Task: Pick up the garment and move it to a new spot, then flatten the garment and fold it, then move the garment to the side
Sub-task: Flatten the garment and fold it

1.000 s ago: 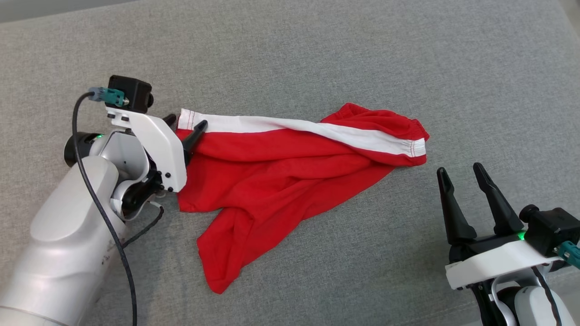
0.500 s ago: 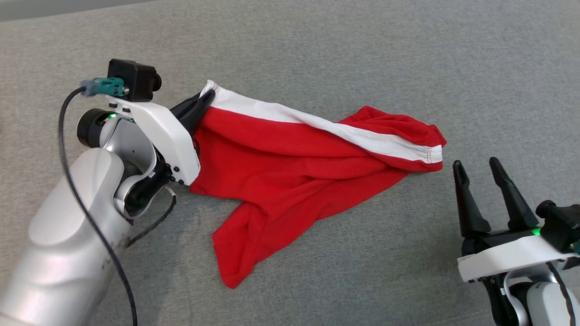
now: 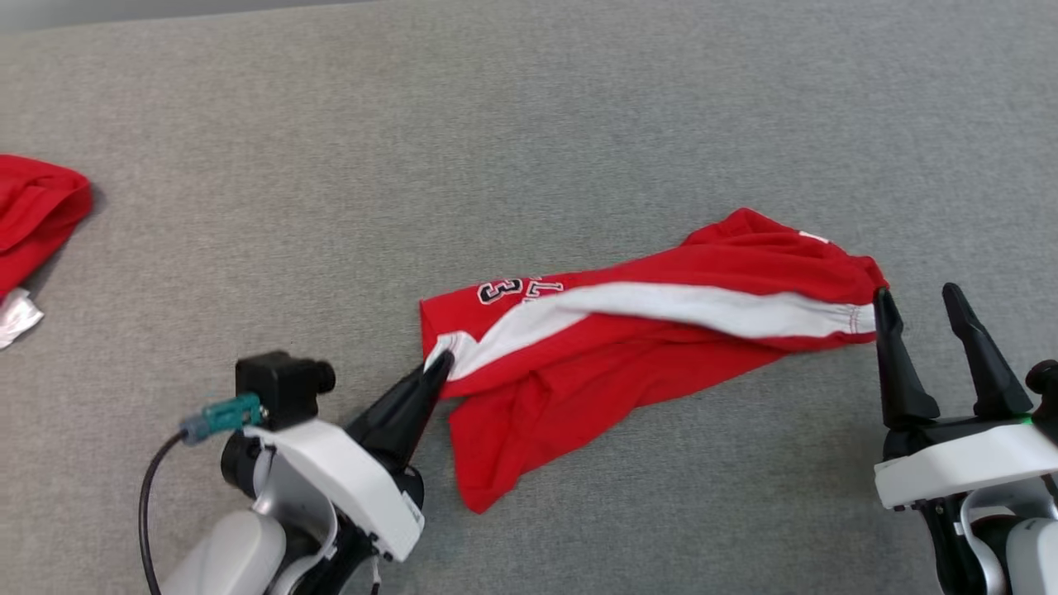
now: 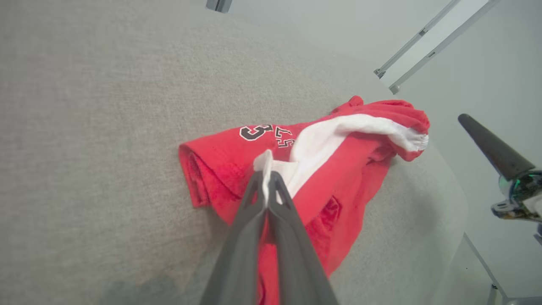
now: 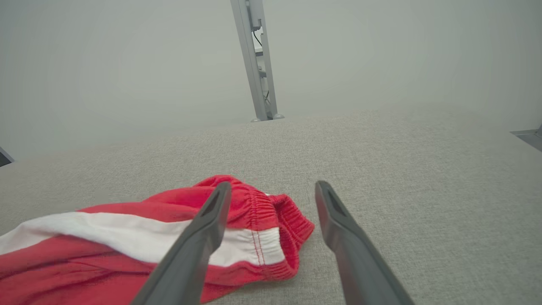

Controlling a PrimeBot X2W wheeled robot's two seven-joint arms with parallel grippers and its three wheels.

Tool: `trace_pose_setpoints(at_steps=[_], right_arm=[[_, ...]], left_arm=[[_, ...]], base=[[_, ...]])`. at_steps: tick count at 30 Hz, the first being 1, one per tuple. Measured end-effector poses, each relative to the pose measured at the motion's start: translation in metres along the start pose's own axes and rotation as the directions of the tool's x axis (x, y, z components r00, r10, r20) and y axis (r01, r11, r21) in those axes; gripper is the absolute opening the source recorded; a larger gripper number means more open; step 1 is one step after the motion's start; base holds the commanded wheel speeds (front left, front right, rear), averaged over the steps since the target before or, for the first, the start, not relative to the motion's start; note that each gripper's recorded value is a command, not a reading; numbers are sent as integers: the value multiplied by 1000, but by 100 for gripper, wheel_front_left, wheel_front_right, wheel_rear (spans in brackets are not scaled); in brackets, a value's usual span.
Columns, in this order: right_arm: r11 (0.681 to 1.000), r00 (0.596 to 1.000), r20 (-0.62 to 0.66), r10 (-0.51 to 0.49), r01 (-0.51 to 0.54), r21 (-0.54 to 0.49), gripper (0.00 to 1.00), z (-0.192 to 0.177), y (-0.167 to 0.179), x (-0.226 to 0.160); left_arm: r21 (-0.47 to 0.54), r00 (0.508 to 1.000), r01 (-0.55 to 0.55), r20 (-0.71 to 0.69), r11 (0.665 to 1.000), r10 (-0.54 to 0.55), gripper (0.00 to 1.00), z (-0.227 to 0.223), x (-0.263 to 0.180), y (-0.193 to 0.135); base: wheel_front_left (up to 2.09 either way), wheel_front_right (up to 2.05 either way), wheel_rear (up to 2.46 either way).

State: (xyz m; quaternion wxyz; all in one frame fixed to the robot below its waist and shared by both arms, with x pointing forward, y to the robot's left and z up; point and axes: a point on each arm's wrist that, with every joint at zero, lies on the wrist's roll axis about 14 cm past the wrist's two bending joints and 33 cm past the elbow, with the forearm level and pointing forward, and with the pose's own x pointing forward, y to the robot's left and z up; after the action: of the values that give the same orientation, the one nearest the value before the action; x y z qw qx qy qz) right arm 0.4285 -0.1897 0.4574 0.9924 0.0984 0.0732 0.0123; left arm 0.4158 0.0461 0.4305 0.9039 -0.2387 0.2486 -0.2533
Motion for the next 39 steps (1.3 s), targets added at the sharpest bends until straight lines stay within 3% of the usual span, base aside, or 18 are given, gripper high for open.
trace_pose_setpoints(at_steps=[4, 5, 6, 7, 15, 16, 22, 26, 30, 39], right_arm=[[1000, 1000, -7, 14, -14, 0, 100, 0, 5, 5], [1000, 1000, -7, 16, -16, 0, 100, 1, 5, 5], [1000, 1000, -7, 16, -16, 0, 100, 2, 5, 5], [1000, 1000, -5, 14, -14, -1, 100, 3, 5, 6], [1000, 999, 47, -19, 20, -22, 100, 25, -8, -1], [999, 998, 60, -22, 24, -32, 100, 31, -9, -3], [998, 998, 63, 10, -7, -59, 100, 37, 1, -13], [997, 997, 64, 37, -32, -70, 100, 40, 11, -21], [995, 997, 59, 56, -51, -88, 100, 39, 17, -28], [993, 988, 123, 92, -82, -87, 100, 52, 28, -39]], left_arm=[[-51, 999, -45, -16, 998, 44, 0, -18, -11, 7], [-65, 998, -53, -18, 996, 52, 8, -21, -12, 7], [-66, 998, -64, -26, 996, 62, 47, -25, -13, 9], [-72, 997, -75, -23, 995, 73, 100, -27, -14, 11], [-52, 965, -166, 197, 985, 173, 100, 12, -25, 24], [-14, 935, -210, 289, 978, 205, 100, 32, -33, 30], [71, 796, -371, 537, 926, 278, 100, 93, -69, 46], [106, 745, -451, 592, 886, 308, 100, 105, -93, 53], [155, 727, -512, 601, 845, 331, 100, 101, -112, 57], [156, 736, -523, 578, 838, 352, 100, 86, -129, 52]], base=[[0, 0, 0], [0, 0, 0], [0, 0, 0], [0, 0, 0], [0, 0, 0], [0, 0, 0], [0, 0, 0], [0, 0, 0], [0, 0, 0], [0, 0, 0]])
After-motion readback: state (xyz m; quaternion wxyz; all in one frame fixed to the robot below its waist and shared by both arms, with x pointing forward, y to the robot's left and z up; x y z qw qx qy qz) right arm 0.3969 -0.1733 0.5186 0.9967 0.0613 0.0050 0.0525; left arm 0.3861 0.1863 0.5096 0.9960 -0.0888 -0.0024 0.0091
